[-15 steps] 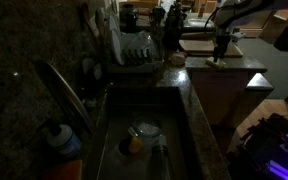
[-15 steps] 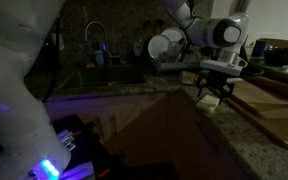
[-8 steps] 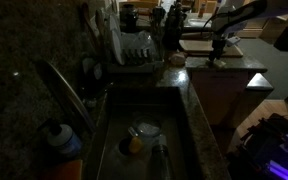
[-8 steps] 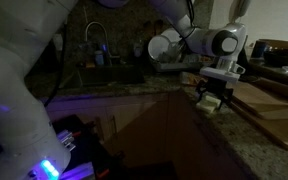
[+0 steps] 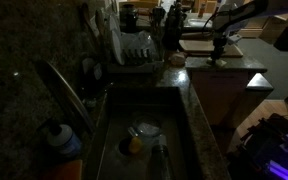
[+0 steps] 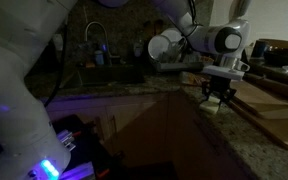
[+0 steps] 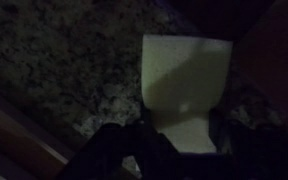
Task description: Close the water faucet, move the orange pack to the left, scrub the countertop with the yellow sponge
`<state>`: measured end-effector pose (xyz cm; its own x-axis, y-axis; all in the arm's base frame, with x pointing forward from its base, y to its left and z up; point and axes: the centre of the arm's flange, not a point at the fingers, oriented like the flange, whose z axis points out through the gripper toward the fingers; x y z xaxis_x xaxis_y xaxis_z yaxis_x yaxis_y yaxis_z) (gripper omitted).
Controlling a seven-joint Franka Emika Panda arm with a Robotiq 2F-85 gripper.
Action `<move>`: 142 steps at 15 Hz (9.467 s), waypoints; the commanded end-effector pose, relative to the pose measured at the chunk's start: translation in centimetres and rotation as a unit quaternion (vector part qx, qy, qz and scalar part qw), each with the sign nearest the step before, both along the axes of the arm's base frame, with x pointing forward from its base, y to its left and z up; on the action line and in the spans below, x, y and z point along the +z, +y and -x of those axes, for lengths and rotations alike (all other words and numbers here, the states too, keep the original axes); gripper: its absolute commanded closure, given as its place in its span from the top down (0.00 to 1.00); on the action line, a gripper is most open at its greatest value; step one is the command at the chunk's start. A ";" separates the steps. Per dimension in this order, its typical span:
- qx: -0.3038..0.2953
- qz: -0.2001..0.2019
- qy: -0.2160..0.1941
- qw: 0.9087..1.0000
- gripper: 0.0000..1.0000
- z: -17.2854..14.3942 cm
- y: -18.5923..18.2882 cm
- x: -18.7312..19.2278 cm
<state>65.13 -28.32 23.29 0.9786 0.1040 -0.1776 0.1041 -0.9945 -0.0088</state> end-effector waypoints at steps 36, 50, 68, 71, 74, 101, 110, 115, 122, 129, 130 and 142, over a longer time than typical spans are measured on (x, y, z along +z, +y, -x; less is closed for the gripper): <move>-0.349 -0.093 -0.026 0.932 0.06 10.0 -19.4 -2.3; -0.428 -0.012 -0.005 0.904 0.06 9.9 -20.2 2.2; -0.099 0.054 0.042 0.993 0.06 -6.7 6.8 -2.9; -0.027 0.091 0.027 0.995 0.06 -7.8 9.3 -2.5; -0.015 0.078 0.021 0.997 0.06 -7.6 8.4 -2.2; -0.378 0.079 0.043 0.922 0.06 15.8 -20.1 -0.4; -0.376 0.098 0.035 0.921 0.06 14.4 -20.2 0.0; -0.307 -0.016 -0.007 0.951 0.06 6.5 -12.2 -1.0; -0.135 -0.082 -0.025 0.987 0.06 -0.3 -1.1 -0.9; 0.009 -0.073 -0.047 0.996 0.06 -5.3 8.0 -0.4; 0.019 -0.069 -0.047 0.996 0.06 -5.6 8.5 -0.6; -0.057 -0.004 -0.043 0.997 0.06 -0.2 -2.3 -0.6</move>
<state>67.63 -27.90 23.84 0.9935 0.0498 -0.1024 0.0500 -0.9987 -0.0011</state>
